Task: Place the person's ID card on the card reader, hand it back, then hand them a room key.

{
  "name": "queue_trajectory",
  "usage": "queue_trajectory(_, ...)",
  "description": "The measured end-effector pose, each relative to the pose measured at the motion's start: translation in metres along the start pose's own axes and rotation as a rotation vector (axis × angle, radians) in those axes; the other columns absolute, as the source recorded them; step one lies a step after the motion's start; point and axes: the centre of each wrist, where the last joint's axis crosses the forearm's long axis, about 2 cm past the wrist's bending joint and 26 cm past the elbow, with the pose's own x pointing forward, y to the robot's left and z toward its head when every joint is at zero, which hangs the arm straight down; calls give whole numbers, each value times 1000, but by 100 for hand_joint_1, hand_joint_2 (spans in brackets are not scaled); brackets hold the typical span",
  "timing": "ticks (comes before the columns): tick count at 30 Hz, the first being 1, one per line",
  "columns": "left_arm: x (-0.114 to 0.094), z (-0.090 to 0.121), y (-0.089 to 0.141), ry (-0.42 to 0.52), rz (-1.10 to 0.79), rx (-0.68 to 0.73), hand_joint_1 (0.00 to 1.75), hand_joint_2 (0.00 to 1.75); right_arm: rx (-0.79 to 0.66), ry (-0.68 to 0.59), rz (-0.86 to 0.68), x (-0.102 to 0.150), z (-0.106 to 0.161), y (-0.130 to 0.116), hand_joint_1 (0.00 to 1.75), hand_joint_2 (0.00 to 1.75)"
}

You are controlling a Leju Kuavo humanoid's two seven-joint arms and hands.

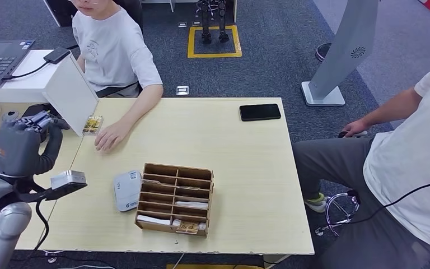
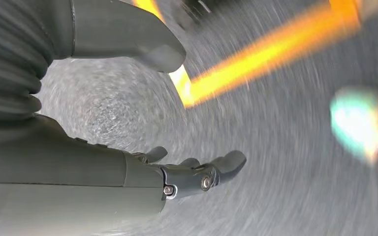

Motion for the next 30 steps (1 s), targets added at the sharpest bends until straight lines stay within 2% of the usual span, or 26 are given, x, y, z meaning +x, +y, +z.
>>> queue_trajectory(4, -22, -20, 18, 37, -7, 35, 174, 175, 129, -150, 407, 0, 6, 15, 0, 175)
queue_trajectory(8, -31, -22, 22, 53, -15, 51, 156, 175, 182, -210, 572, -2, 9, 21, 0, 175)
queue_trajectory(12, -34, -21, 22, 60, -25, 51, 41, 175, 201, -224, 634, -7, 11, 21, 0, 175)
queue_trajectory(13, -34, -21, 22, 61, -27, 49, 37, 175, 205, -225, 643, -8, 11, 21, 0, 175)
queue_trajectory(15, -34, -21, 21, 61, -31, 47, 15, 175, 210, -228, 656, -9, 12, 22, 0, 175)
queue_trajectory(17, -34, -20, 21, 60, -32, 46, 1, 175, 214, -230, 665, -10, 12, 22, 0, 175)
queue_trajectory(22, -34, -18, 20, 57, -37, 39, 0, 175, 216, -231, 676, -11, 12, 21, 0, 175)
queue_trajectory(30, -26, -1, 14, 24, -1, -6, 0, 175, 217, -236, 681, -11, 12, 21, 0, 175)
